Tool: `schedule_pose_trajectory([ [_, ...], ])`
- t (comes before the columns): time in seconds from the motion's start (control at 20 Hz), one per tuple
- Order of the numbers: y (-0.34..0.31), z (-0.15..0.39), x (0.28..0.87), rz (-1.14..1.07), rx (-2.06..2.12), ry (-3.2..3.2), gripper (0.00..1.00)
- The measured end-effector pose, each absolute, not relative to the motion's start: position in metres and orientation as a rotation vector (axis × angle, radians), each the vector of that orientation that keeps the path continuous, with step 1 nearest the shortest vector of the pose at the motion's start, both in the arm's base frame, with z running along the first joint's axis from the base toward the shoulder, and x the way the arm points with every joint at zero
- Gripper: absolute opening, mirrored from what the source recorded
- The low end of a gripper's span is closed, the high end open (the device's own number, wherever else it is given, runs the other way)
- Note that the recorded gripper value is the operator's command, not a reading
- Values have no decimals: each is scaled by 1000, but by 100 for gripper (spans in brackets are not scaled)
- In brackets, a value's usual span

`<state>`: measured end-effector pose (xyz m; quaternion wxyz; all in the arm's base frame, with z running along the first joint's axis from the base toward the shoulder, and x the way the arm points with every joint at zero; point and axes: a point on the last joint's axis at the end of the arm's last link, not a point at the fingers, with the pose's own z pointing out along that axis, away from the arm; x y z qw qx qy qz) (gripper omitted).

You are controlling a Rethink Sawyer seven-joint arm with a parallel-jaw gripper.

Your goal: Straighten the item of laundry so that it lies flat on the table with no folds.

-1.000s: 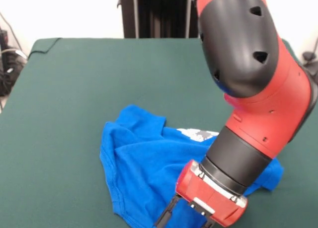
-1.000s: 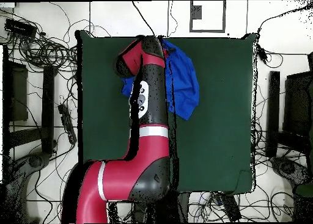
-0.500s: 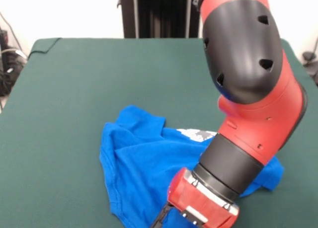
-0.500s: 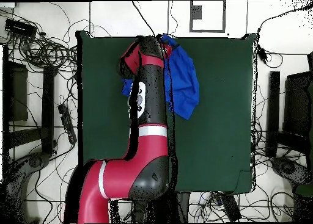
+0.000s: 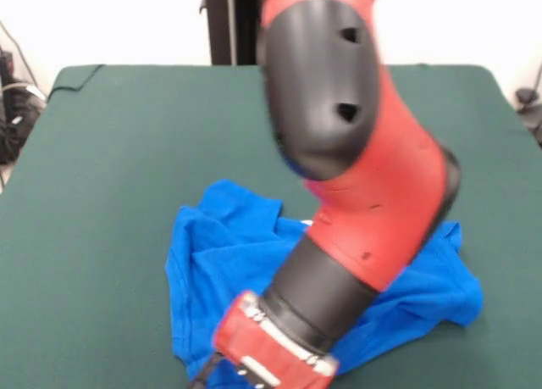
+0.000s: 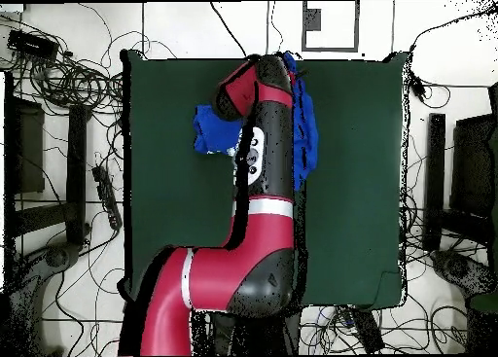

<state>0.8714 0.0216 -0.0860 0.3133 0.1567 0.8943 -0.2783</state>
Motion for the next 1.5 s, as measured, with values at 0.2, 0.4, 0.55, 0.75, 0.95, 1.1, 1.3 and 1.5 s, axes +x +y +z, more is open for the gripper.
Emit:
schedule_pose_trajectory([
  [0.2,-7,-84,875,-725,466,2357,100],
  [0.4,-43,-86,875,-740,480,2375,100],
  [0.55,-50,-84,878,-719,463,2397,100],
  [0.75,-46,-83,882,-700,395,2409,100],
  [0.95,-31,-78,893,-691,232,2330,100],
  [1.1,-10,-68,902,-750,-6,2217,100],
  [1.3,31,-50,908,-803,-235,2077,100],
  [1.5,77,-33,907,-739,-205,2051,100],
])
